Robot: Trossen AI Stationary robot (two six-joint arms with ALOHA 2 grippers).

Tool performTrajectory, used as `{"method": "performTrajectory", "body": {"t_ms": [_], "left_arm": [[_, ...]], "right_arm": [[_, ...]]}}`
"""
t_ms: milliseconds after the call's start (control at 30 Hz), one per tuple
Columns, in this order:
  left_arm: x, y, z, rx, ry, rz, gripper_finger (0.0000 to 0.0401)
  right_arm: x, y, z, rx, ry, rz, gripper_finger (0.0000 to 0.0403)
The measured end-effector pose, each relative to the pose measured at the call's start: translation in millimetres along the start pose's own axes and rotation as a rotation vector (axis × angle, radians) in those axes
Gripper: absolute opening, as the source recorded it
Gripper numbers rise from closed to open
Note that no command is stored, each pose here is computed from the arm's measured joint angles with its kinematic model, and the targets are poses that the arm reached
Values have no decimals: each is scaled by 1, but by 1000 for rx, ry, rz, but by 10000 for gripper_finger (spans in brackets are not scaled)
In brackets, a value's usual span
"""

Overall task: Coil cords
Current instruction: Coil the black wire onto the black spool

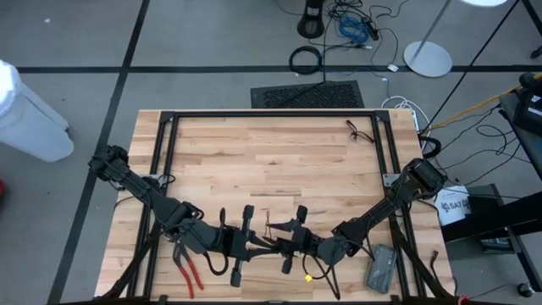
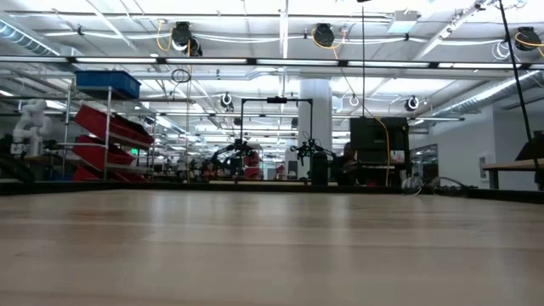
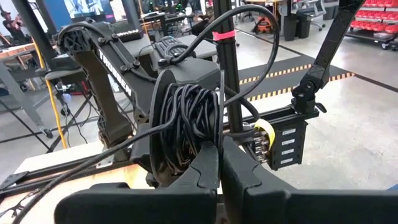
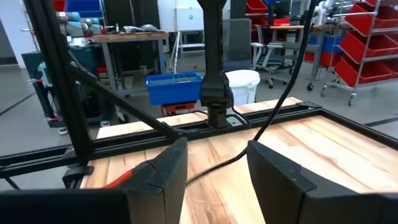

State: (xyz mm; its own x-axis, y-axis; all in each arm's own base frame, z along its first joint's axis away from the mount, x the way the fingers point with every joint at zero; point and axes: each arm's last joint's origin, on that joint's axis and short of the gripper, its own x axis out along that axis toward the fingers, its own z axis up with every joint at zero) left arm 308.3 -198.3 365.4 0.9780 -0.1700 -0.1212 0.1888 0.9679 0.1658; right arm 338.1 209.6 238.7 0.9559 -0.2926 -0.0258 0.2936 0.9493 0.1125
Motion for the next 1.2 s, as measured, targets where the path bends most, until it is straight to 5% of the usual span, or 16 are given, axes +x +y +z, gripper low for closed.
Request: {"method": "performTrajectory", "body": {"t_ms": [200, 767, 1200], "left_arm": [[0, 0, 0, 0, 0, 0, 2], [0, 0, 0, 1, 1, 1, 2], [-4, -9, 1, 21, -1, -27, 2]], "right_arm": [[1, -1, 0, 0, -1, -4, 141], [7, -6, 1, -14, 2, 2, 5], [-14, 6, -3, -61, 104, 94, 0]]}}
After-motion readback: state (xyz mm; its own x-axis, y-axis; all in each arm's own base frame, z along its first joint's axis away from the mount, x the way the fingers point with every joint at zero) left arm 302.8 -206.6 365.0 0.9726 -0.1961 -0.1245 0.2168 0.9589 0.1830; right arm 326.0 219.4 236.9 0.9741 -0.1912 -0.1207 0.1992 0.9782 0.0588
